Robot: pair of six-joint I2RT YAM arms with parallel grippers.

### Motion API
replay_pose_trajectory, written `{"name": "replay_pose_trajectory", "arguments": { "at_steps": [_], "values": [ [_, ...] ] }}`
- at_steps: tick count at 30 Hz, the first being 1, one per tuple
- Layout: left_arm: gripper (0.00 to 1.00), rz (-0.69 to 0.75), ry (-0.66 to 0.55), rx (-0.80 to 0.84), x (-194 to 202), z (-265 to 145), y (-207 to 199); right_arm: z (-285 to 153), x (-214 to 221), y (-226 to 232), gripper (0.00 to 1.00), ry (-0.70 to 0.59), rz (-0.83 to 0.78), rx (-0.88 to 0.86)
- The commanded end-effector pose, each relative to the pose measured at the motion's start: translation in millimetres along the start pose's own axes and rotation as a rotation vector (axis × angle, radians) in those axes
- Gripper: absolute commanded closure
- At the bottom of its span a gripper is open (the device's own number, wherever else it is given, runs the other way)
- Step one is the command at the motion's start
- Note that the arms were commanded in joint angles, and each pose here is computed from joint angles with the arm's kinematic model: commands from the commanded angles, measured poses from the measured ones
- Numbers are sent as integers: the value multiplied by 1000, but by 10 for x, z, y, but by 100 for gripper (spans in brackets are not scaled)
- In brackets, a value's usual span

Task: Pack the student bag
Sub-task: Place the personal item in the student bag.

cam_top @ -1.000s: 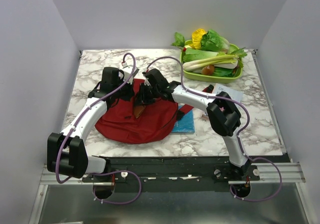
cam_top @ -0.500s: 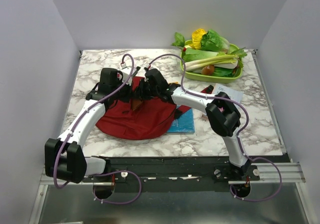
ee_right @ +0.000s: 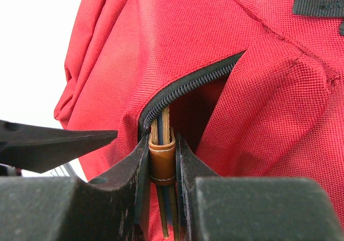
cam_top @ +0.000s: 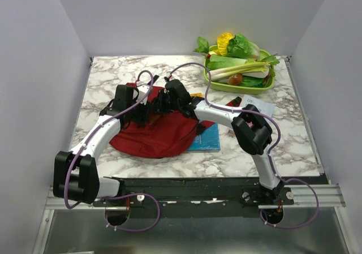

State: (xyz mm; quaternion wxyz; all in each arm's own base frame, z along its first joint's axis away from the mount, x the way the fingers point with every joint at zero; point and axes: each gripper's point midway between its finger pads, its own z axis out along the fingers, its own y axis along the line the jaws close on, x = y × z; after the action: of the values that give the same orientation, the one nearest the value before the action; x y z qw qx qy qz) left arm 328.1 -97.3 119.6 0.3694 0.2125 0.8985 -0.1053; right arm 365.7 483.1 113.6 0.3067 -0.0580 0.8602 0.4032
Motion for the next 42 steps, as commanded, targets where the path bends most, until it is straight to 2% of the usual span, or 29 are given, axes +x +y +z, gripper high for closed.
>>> {"name": "replay_pose_trajectory", "arguments": {
  "at_steps": [1,5,8,11,12,14,28,32,34,35,36,39,42],
  "values": [
    [42,-16,33,-85,129,114,170,47,-41,49,96,-35,3,-33],
    [38,-19,33,-110,151,199,225,42,-28,72,97,-29,1,-43],
    [45,-15,43,-119,196,253,255,40,-18,67,98,-24,1,-46],
    [63,-19,40,-95,209,272,211,40,3,67,98,-18,4,-52],
    [82,-18,32,-79,185,269,184,45,2,72,98,-19,7,-55],
    [100,-20,33,-38,174,257,111,64,3,82,98,-19,9,-57],
    [100,2,-46,353,-146,-271,-627,251,-215,83,99,-93,100,-9],
    [100,-9,-31,373,-130,-271,-658,307,-169,172,99,-63,133,-59],
    [100,-15,-17,370,-107,-235,-642,315,-110,207,94,-32,130,-84],
    [100,-15,-16,362,-102,-224,-619,317,-62,196,88,-16,124,-84],
    [100,-18,-13,357,-93,-213,-604,311,14,143,74,12,120,-60],
    [100,-22,-19,331,-86,-184,-527,195,168,-43,55,64,83,18],
    [100,-17,-11,314,-38,-146,-475,40,277,-226,47,77,27,75]
  ]
}}
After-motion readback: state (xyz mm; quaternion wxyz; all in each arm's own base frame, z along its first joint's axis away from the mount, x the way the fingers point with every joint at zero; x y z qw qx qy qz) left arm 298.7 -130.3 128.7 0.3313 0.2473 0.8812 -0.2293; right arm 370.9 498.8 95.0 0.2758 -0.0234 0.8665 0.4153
